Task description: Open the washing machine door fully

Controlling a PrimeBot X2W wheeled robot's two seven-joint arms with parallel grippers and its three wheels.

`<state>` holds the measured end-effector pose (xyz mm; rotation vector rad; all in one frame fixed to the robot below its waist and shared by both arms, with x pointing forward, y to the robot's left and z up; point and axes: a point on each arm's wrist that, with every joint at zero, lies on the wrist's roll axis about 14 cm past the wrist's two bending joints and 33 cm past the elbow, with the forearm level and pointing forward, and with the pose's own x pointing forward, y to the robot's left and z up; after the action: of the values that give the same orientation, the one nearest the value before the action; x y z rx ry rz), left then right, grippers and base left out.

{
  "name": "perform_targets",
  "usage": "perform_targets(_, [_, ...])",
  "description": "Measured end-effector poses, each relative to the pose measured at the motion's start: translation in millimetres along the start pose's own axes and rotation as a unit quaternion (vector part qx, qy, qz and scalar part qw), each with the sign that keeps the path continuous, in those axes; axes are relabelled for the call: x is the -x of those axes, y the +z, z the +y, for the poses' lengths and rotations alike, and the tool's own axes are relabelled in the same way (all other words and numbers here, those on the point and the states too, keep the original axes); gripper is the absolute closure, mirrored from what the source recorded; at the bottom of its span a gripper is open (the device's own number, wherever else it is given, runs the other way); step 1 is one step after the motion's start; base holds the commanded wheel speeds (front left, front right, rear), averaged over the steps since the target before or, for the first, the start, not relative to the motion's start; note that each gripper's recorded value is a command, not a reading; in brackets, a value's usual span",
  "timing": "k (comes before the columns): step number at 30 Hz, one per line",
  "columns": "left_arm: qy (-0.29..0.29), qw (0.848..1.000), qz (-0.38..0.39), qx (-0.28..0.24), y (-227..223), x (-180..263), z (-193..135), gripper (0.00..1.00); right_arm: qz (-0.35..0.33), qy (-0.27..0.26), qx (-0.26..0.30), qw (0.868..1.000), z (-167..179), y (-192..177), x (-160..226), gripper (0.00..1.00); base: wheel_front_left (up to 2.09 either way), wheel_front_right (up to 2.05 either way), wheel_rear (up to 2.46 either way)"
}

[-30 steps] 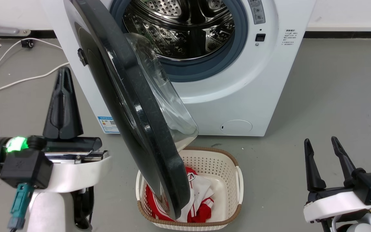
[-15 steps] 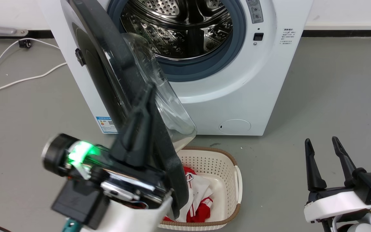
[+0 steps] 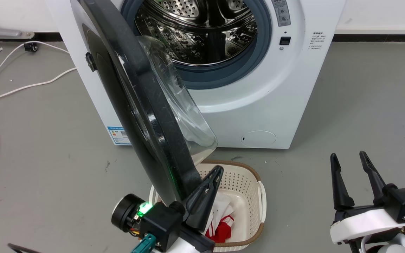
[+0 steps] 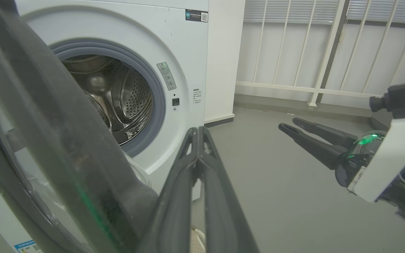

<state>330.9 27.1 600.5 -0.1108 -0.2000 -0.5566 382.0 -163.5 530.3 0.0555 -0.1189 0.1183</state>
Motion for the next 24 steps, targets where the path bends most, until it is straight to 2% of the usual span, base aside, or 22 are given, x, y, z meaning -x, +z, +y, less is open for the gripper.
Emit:
perform_targets(8, [0.025, 0.999, 0.04, 0.025, -28.1, -0.3, 5.6, 1.0, 0.009, 0.0, -0.006, 1.0, 0.4, -4.6, 0.5, 0.0, 0.0, 0.0, 0.0])
perform_targets(24, [0.051, 0.997, 0.05, 0.039, -39.7, -18.7, 12.8, 1.0, 0.025, -0.005, -0.018, 1.0, -1.1, -13.7, 3.8, 0.0, 0.0, 0.0, 0.0])
